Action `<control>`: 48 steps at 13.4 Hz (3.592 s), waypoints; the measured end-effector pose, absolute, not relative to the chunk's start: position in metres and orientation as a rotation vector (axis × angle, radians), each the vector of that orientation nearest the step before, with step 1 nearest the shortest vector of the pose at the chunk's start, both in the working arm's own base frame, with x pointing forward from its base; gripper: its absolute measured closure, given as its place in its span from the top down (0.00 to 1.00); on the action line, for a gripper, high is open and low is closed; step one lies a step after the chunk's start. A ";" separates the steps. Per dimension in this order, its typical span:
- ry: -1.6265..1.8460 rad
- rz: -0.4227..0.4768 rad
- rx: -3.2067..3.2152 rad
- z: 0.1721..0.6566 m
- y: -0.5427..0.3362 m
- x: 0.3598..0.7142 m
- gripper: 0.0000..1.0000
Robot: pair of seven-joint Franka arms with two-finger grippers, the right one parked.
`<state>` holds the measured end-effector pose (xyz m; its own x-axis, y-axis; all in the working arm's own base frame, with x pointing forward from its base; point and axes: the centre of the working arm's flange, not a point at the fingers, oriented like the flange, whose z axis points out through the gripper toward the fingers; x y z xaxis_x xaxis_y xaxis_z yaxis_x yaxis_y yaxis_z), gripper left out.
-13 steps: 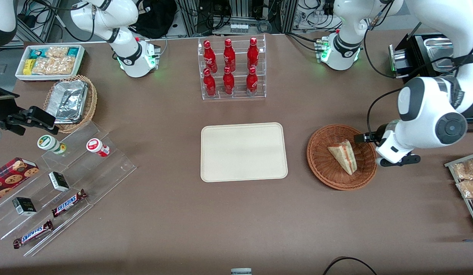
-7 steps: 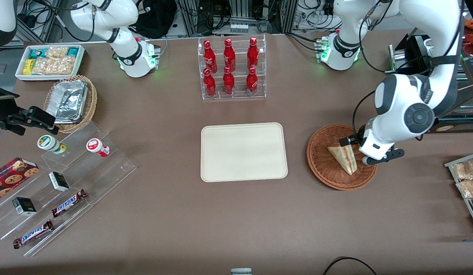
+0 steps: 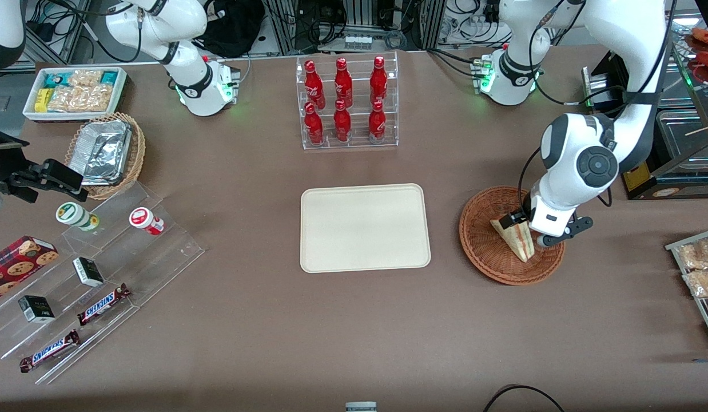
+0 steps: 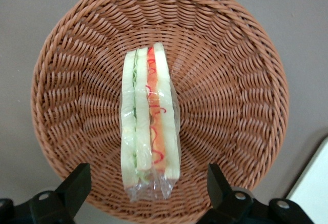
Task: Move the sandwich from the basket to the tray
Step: 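Lower the open left gripper over the wrapped sandwich in the basket, then close the left gripper on the sandwich's wrapped edge, then lift the sandwich and carry it over the cream tray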
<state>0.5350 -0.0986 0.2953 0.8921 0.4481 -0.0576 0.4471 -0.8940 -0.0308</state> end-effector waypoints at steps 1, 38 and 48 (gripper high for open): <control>-0.760 0.096 -3.030 0.292 -0.098 0.533 1.00; -0.334 0.197 -3.014 0.315 -0.348 0.541 0.13; -0.322 0.280 -3.118 0.282 -0.465 0.511 0.13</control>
